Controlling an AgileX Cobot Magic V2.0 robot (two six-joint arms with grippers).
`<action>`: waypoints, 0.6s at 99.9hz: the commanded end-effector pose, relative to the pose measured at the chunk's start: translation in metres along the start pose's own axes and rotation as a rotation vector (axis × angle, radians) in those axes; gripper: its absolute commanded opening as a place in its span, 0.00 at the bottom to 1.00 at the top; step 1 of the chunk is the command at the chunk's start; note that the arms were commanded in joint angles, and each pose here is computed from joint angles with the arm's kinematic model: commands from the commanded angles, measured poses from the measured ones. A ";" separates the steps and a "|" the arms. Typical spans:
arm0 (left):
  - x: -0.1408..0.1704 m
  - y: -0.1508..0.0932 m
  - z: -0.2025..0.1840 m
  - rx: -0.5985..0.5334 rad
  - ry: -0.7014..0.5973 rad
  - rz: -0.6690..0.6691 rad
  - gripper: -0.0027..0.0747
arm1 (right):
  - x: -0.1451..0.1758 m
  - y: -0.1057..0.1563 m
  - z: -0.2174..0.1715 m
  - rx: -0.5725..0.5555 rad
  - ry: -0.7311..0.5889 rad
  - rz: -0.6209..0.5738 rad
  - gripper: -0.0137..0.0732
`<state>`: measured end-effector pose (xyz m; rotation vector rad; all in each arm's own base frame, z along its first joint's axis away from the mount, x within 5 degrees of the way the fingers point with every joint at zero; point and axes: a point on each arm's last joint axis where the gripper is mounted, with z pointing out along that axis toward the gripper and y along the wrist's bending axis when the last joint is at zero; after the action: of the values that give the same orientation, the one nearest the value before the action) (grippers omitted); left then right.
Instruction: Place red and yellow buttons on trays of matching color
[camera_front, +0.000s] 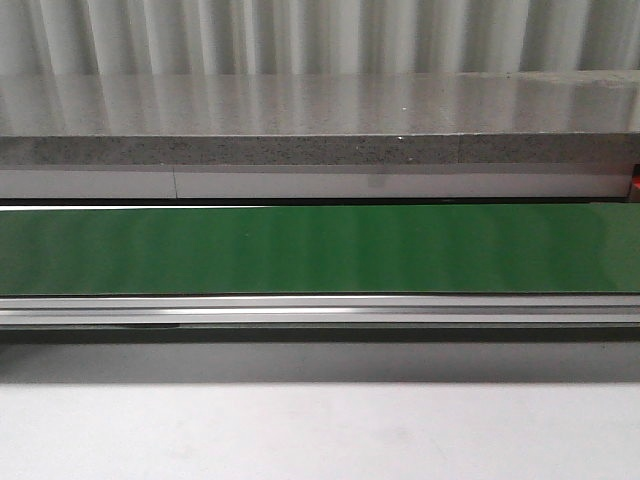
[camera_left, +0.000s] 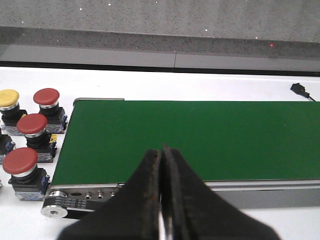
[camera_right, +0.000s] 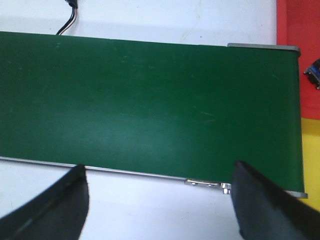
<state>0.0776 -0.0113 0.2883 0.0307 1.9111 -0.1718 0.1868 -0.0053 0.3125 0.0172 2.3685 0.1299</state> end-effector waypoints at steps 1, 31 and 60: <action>-0.015 -0.002 -0.003 0.018 -0.098 0.002 0.01 | -0.008 0.002 -0.014 0.001 -0.088 -0.013 0.65; -0.015 -0.002 -0.003 0.018 -0.098 0.002 0.01 | -0.007 0.002 -0.014 -0.001 -0.083 -0.013 0.08; -0.015 -0.002 -0.003 0.018 -0.098 0.002 0.01 | -0.007 0.002 -0.014 -0.001 -0.083 -0.013 0.08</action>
<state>0.0776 -0.0113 0.2883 0.0307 1.9111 -0.1718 0.1811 -0.0044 0.3147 0.0098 2.3647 0.1306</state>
